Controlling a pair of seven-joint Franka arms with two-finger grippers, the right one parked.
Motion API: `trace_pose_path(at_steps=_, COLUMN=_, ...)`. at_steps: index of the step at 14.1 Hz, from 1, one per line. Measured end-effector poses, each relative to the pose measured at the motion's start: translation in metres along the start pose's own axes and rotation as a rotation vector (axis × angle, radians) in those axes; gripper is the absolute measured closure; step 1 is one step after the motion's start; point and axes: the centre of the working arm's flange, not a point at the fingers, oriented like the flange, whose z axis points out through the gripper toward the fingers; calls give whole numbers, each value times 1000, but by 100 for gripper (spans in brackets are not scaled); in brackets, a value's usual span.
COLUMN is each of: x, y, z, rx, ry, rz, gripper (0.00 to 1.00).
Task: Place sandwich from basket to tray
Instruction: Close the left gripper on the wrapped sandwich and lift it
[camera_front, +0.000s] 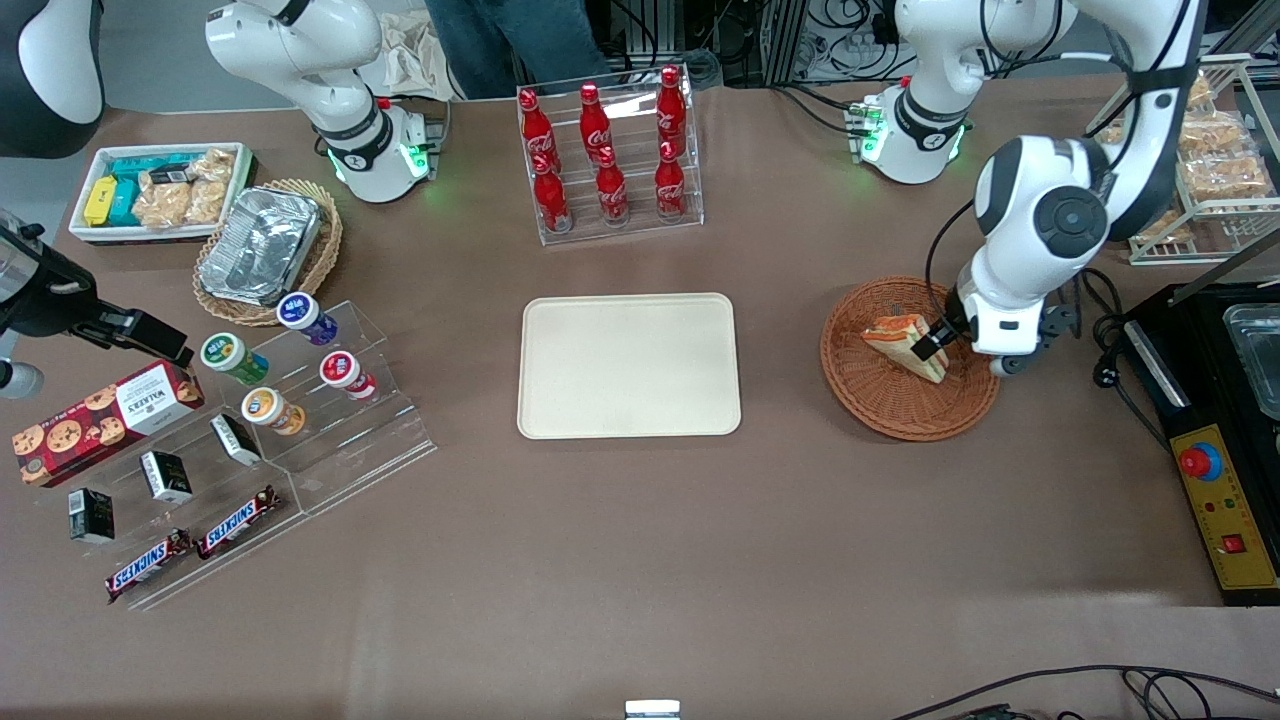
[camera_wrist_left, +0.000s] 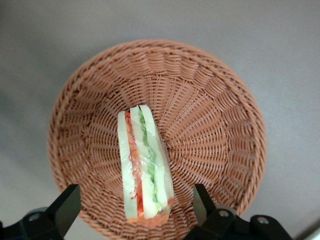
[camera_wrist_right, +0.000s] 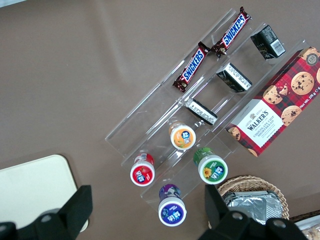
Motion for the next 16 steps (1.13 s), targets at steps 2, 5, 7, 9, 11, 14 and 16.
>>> trace_pose_path(at_steps=2, x=-5, y=4, z=14, rx=6, ry=-6, rz=-31, gripper=0)
trace_pose_path(at_steps=5, x=-11, y=8, z=28, rx=9, ry=-11, rz=-72, gripper=0)
trace_pose_path(at_steps=7, x=-17, y=5, z=42, rx=-12, ry=1, rz=-93, gripper=1)
trace_pose_path(at_steps=9, x=-25, y=-4, z=58, rx=-16, ry=1, rz=-95, gripper=2)
trace_pose_path(at_steps=11, x=-30, y=-5, z=63, rx=-12, ry=-1, rz=-89, gripper=21)
trace_pose_path(at_steps=14, x=-29, y=1, z=57, rx=-26, ry=9, rz=-85, gripper=52)
trace_pose_path(at_steps=16, x=-24, y=8, z=45, rx=-21, ry=7, rz=-85, gripper=66)
